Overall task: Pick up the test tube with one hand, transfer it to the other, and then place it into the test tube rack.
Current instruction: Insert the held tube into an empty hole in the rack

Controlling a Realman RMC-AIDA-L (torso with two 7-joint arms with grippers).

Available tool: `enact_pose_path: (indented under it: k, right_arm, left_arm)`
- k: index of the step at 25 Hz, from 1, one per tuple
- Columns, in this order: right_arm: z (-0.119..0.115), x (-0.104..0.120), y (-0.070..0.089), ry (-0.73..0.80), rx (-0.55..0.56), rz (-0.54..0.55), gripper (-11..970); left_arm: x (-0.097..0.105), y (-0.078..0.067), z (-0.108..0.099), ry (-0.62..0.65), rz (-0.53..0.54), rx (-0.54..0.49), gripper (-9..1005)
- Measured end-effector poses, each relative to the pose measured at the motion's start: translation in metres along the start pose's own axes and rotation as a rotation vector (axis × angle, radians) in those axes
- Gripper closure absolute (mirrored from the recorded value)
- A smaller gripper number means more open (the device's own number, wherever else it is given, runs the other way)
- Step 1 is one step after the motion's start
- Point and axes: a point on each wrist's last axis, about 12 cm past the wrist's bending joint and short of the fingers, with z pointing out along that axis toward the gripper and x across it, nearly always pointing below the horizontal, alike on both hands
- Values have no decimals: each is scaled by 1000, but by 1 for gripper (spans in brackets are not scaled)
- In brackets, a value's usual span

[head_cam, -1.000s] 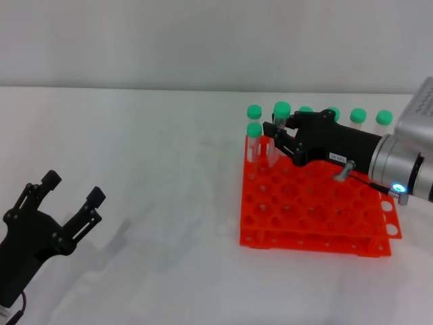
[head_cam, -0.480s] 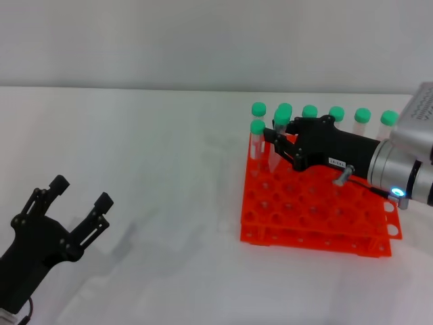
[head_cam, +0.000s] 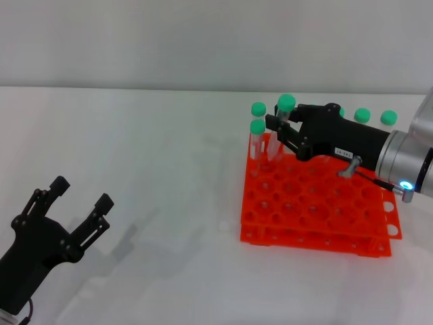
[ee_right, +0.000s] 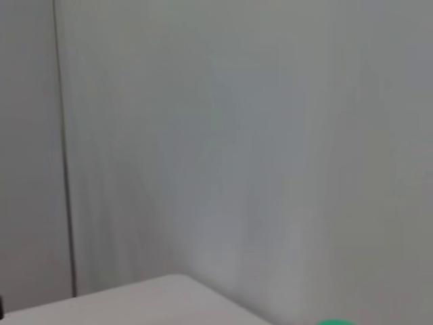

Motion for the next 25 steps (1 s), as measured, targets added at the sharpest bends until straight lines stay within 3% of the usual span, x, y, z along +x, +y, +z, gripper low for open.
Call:
enact_pose_path:
  k: [11, 25]
  right_arm:
    - [13, -5, -5, 34, 31, -37, 705]
    - [8, 2, -9, 64, 63, -26, 700]
  left_arm:
    - [0, 0, -2, 2, -1, -3, 102]
    - [0, 0, -1, 2, 1, -2, 102]
